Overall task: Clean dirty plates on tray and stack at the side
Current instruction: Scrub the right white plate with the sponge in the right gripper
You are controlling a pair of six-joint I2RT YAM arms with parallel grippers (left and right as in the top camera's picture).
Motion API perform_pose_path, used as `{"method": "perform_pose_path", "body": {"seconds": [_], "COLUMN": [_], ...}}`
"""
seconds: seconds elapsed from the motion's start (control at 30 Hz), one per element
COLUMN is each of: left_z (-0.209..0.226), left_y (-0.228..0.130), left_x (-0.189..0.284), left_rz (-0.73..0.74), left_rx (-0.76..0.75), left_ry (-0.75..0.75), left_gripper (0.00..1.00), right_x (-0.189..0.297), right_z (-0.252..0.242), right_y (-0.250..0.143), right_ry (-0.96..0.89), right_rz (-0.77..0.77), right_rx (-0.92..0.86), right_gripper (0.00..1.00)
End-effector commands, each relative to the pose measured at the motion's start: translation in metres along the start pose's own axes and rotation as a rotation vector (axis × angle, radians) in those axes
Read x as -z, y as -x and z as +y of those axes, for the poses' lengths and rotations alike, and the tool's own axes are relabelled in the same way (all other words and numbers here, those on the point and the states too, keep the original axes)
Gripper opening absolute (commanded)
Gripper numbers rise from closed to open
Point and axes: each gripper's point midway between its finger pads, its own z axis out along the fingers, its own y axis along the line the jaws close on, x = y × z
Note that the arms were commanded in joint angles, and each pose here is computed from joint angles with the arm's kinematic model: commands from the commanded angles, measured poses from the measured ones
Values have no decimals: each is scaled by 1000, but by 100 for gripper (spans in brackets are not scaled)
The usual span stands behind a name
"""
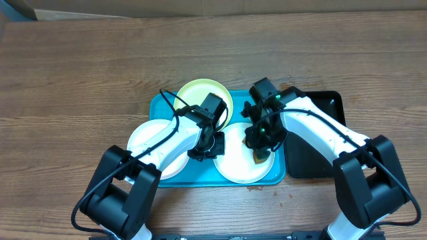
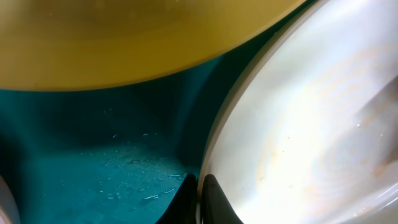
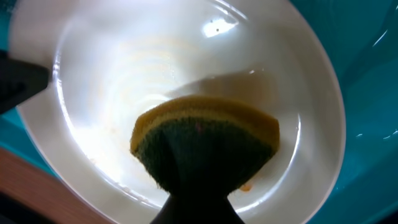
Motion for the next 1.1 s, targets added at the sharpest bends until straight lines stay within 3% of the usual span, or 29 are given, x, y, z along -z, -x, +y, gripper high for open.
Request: {"method": "perform_pose_path", "body": {"seconds": [0.0, 0.1, 0.3, 0.43, 0.67, 0.77, 1.07], "left_z": [-2, -2, -2, -2, -2, -2, -2], "left_y": [3, 3, 3, 3, 3, 3, 3], "left_x": [1, 1, 1, 1, 1, 1, 1], "left_rz": [-1, -1, -1, -1, -1, -1, -1], "left_rx": [-8, -8, -8, -8, -8, -8, -8], "left_ry": [-2, -2, -2, -2, -2, -2, -2], "left_gripper": [4, 4, 4, 5, 5, 5, 5], "right_x": [-8, -7, -6, -9, -25, -30, -49], "right_z": [-5, -5, -6, -1, -19, -27, -4], "right_y": [-3, 1, -11, -17, -36, -39, -45], "right_ry": [-27, -29, -31, -34, -146, -183, -47], "right_rz": [-2, -17, 31, 54, 92, 86, 80], "right_rx": [10, 14, 1, -11, -50, -83, -167], "right_gripper": [11, 31, 48, 51, 27, 4, 4]}}
